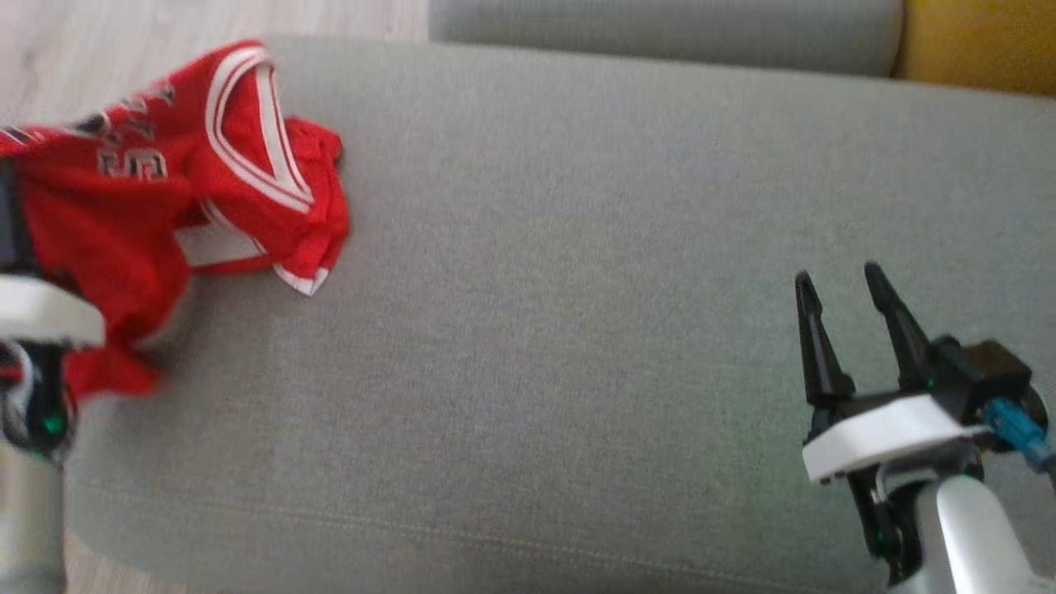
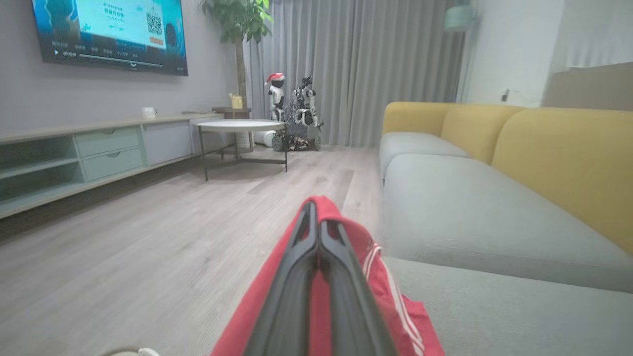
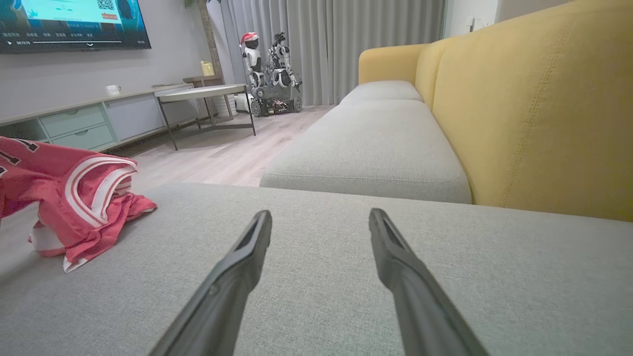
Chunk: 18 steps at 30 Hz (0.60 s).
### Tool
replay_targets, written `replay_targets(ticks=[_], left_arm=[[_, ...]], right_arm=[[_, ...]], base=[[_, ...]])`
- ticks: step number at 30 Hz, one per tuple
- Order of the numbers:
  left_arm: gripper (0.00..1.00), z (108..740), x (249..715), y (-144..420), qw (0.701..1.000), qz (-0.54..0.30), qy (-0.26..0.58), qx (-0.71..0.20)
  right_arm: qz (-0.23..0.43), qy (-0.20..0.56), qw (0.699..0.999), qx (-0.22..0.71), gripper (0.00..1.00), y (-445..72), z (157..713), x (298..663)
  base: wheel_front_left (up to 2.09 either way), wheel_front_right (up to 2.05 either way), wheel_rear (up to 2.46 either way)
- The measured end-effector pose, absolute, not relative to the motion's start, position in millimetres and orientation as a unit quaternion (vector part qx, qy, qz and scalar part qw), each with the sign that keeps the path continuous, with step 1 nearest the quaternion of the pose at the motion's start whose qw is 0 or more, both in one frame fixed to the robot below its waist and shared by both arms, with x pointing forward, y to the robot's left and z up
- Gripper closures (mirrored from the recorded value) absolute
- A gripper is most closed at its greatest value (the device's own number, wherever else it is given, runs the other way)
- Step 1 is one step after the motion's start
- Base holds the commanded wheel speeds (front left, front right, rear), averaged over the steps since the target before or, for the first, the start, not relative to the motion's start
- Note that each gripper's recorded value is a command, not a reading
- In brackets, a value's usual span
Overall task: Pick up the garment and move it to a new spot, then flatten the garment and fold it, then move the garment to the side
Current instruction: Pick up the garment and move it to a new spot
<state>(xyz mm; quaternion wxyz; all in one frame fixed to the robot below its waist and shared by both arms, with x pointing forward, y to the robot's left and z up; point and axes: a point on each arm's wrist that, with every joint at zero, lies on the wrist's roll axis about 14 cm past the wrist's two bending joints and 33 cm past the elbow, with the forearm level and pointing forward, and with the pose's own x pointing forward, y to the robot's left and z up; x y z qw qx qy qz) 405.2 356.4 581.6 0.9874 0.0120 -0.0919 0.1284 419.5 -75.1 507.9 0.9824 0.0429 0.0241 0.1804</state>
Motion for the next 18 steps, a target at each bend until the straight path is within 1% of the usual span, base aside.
replay_targets(ticks=[6, 11, 15, 16, 18], left_arm=[[1.0, 599, 366, 311, 0.989, 0.092, -0.118, 0.01], [1.0, 599, 345, 269, 0.993, 0.057, -0.101, -0.005], [1.0, 601, 348, 231, 0.995, 0.009, -0.098, -0.029], [1.0, 603, 354, 210, 0.994, -0.02, -0.099, -0.046], [1.0, 602, 361, 187, 0.992, -0.053, -0.096, -0.057]], right_arm=[[0.166, 0.009, 0.985, 0.051, 0.0, -88, 521, 398], [0.142, -0.002, 0.989, 0.052, 0.0, -106, 528, 387], [0.122, -0.009, 0.991, 0.052, 0.0, -120, 533, 382], [0.111, -0.007, 0.992, 0.052, 0.0, -128, 532, 378], [0.097, -0.009, 0.994, 0.052, 0.0, -137, 533, 375]], base=[[0.0, 0.0, 0.0], [0.0, 0.0, 0.0], [0.0, 0.0, 0.0], [0.0, 0.0, 0.0], [0.0, 0.0, 0.0]])
